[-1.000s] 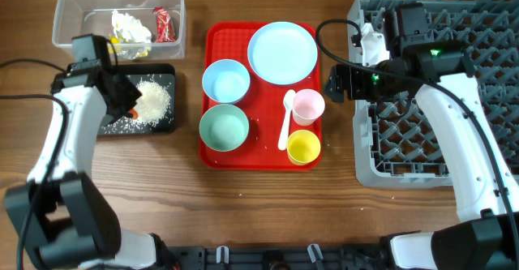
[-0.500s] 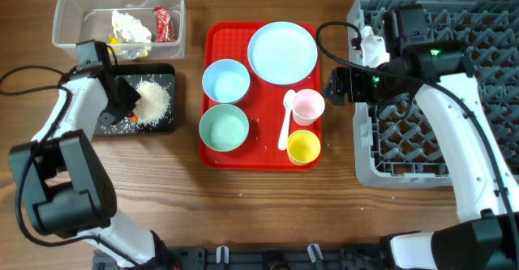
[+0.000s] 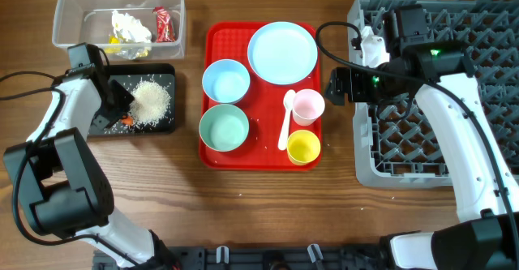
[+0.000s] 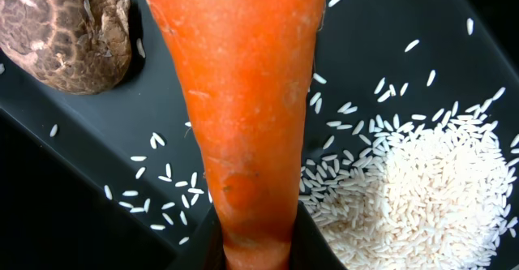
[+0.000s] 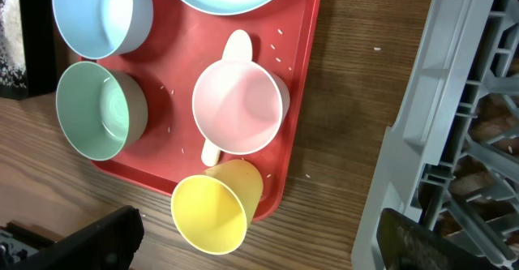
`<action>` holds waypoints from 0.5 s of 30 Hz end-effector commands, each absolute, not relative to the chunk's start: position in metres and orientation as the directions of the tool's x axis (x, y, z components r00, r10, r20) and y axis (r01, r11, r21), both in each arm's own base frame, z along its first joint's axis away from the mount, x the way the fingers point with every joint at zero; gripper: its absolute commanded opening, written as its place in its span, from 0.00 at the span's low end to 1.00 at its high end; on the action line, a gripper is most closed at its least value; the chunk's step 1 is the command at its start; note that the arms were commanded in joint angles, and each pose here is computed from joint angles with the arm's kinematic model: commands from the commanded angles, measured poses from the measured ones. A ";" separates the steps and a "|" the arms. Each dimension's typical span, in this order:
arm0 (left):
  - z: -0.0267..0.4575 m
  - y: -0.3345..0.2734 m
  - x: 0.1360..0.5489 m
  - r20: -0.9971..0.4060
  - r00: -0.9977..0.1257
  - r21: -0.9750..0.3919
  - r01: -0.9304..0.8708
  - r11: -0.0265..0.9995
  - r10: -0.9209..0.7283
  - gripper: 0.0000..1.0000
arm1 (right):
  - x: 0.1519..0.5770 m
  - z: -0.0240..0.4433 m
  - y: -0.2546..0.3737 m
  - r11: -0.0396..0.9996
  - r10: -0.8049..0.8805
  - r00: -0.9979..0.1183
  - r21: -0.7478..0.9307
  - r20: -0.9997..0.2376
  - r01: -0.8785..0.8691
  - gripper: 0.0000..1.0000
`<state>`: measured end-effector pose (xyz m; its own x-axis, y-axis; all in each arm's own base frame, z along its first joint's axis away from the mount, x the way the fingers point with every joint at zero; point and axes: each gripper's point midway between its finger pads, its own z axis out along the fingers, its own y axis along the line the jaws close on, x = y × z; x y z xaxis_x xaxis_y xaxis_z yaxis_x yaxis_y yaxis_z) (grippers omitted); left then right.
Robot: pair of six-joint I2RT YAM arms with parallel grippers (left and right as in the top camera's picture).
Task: Sort waste into correct bins and load items into the dishwasher rack
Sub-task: 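Carry the carrot with the left gripper and drop it on the black tray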
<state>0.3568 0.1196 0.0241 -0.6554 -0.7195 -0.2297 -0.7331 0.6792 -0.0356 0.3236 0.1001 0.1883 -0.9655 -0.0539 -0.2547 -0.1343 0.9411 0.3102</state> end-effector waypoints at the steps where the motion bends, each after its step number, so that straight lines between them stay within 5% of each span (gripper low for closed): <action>1: 0.021 0.122 0.354 -0.228 -0.665 -0.020 -0.727 0.686 -0.711 0.12 | 0.324 0.186 0.097 0.948 -0.042 -0.968 0.297 -0.248 -0.117 0.95; 15: 0.021 0.123 0.356 -0.232 -0.664 -0.022 -0.727 0.686 -0.711 0.24 | 0.324 0.186 0.097 0.948 -0.042 -0.968 0.296 -0.247 -0.117 0.95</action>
<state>0.3569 0.1196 0.0242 -0.6577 -0.7174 -0.2298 -0.7311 0.6814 -0.0349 0.3236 0.1001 0.1883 -0.9655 -0.0539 -0.2547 -0.1343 0.9411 0.3102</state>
